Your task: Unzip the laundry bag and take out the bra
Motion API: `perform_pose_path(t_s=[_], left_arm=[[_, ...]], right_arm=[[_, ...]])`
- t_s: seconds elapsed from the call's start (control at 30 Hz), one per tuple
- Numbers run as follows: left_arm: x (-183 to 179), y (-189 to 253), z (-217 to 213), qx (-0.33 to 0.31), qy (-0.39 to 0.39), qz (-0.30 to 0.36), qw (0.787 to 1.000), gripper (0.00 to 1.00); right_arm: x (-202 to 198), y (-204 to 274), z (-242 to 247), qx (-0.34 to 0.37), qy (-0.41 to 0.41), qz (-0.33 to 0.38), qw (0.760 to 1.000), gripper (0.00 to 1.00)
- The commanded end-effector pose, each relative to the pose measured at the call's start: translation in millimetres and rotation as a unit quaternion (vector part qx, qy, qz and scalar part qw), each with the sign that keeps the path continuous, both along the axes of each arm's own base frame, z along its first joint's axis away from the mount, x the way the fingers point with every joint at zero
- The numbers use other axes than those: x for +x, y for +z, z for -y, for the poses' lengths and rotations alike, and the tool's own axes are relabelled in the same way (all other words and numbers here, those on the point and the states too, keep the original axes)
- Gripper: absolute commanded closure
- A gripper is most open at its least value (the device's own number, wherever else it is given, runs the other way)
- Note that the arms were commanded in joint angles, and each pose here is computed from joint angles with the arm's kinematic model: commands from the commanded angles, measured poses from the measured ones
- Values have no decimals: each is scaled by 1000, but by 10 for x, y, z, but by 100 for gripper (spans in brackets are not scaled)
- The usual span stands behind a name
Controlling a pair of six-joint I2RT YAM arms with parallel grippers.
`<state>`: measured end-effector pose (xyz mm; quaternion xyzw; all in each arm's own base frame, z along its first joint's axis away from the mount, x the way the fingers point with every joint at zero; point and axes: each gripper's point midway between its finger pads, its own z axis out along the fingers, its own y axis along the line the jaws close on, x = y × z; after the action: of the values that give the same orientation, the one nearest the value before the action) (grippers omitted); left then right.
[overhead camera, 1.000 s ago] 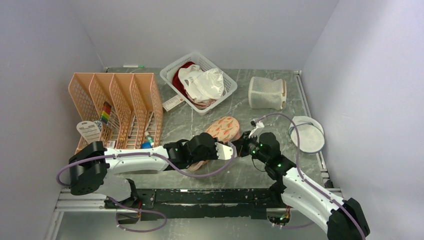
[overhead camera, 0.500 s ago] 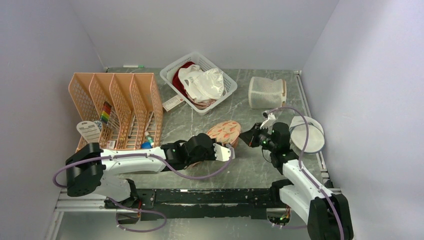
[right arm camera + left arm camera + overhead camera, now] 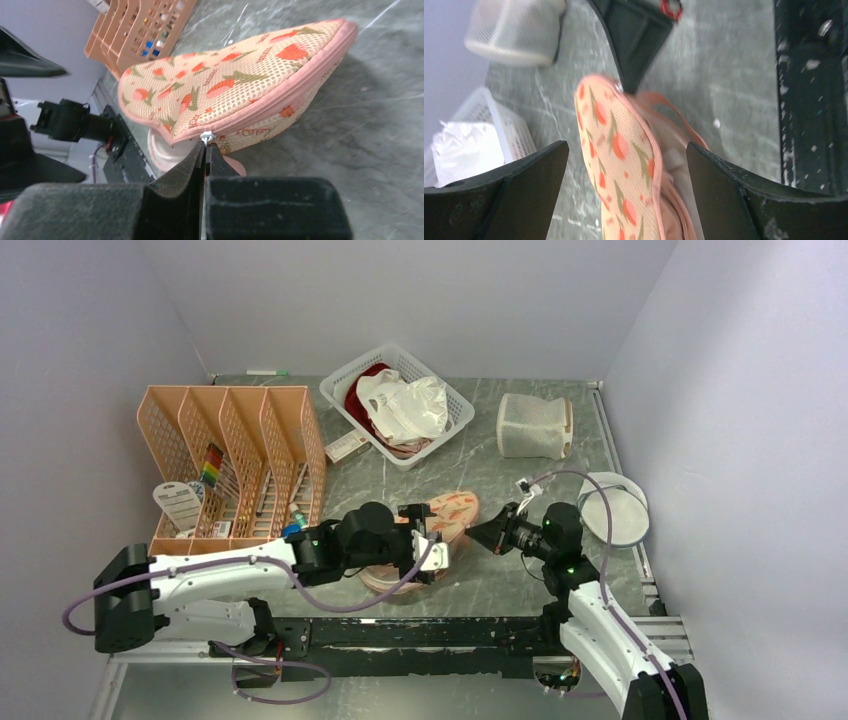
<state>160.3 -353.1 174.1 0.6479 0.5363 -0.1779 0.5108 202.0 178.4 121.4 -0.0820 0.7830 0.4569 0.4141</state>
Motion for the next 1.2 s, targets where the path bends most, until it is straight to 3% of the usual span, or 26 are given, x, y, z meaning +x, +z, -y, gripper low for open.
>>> perform_pose_path(t_s=[0.0, 0.13, 0.33, 0.63, 0.73, 1.0, 1.17], left_arm=[[-193, 222, 153, -69, -46, -28, 996, 0], [64, 9, 278, -45, 29, -51, 997, 3], [156, -269, 305, 8, 54, -61, 997, 17], [228, -405, 275, 35, 65, -47, 996, 70], [233, -343, 259, 29, 63, -38, 997, 92], [278, -29, 83, -11, 66, 23, 997, 93], [269, -48, 64, 0, 59, 30, 998, 93]], right_arm=[[-167, 35, -151, 31, 27, -14, 999, 100], [-224, 83, -292, 31, 31, -10, 999, 100], [-287, 142, -423, 20, 44, -7, 999, 100], [-280, 167, -427, 11, 48, -3, 999, 100], [-260, 121, -392, -3, 39, -3, 999, 100], [83, -186, -153, -58, -29, -10, 998, 100], [401, -238, 167, -12, -56, -31, 998, 100]])
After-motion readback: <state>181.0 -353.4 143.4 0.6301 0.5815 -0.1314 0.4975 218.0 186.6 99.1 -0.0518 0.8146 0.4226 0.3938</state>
